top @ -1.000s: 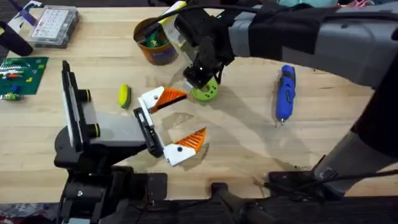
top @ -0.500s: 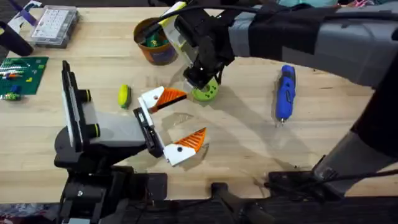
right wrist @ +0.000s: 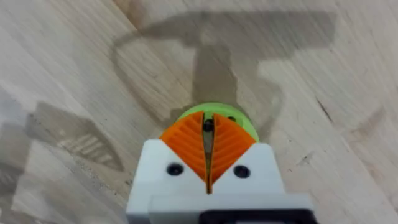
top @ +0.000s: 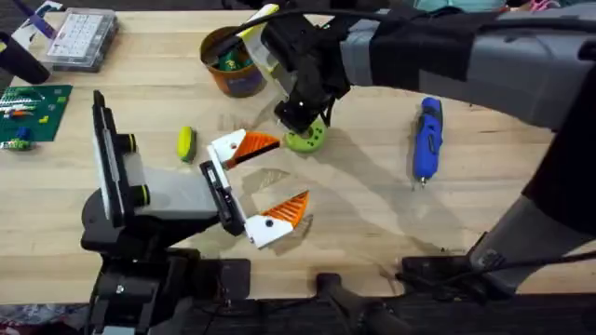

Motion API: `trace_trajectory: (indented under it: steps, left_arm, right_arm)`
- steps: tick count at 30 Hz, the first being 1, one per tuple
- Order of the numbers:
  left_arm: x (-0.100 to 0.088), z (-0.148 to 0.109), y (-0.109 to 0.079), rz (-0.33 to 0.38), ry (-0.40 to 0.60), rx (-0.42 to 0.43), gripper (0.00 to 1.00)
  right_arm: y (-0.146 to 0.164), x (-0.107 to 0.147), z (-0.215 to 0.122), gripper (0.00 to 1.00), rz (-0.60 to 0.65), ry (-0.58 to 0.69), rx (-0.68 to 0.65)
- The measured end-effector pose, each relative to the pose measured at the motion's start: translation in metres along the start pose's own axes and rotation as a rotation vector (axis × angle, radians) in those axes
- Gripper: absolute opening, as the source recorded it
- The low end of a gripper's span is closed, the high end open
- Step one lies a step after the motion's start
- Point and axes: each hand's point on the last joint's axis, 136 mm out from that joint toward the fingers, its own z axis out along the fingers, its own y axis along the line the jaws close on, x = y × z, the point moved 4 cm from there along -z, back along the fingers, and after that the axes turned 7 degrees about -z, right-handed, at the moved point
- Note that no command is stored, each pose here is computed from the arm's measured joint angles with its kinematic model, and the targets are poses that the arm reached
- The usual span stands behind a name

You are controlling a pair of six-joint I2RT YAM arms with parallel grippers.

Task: Pick up the gripper from the table and insert it into the empty holder that is missing its gripper. Then pick up a screw, insert it into the mounting hole, and use the screwdriver to tighten it. Finally, clean up the table by picking up the vegetable and placing it into the bucket.

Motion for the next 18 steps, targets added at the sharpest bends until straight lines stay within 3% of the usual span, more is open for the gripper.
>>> trace_trajectory:
  steps: [4,8,13,18]
  left_arm:
    - [0.0000,0.0000,0.0000,0.000,0.000,0.000,0.990]
    - [0.0000,0.0000,0.0000,0.000,0.000,0.000,0.990]
    - [0.0000,0.0000,0.0000,0.000,0.000,0.000,0.990]
    - [0.0000,0.0000,0.0000,0.000,0.000,0.000,0.990]
  right_arm:
    - [0.0000,0.0000,0.0000,0.008,0.000,0.000,0.000]
    - [0.0000,0.0002,0.0000,0.087,0.000,0.001,0.000]
    - [0.0000,0.0001,0.0014,0.012,0.001,0.002,-0.001]
    - [-0.0006,-0.0022,0.0037,0.009,0.000,0.004,-0.001]
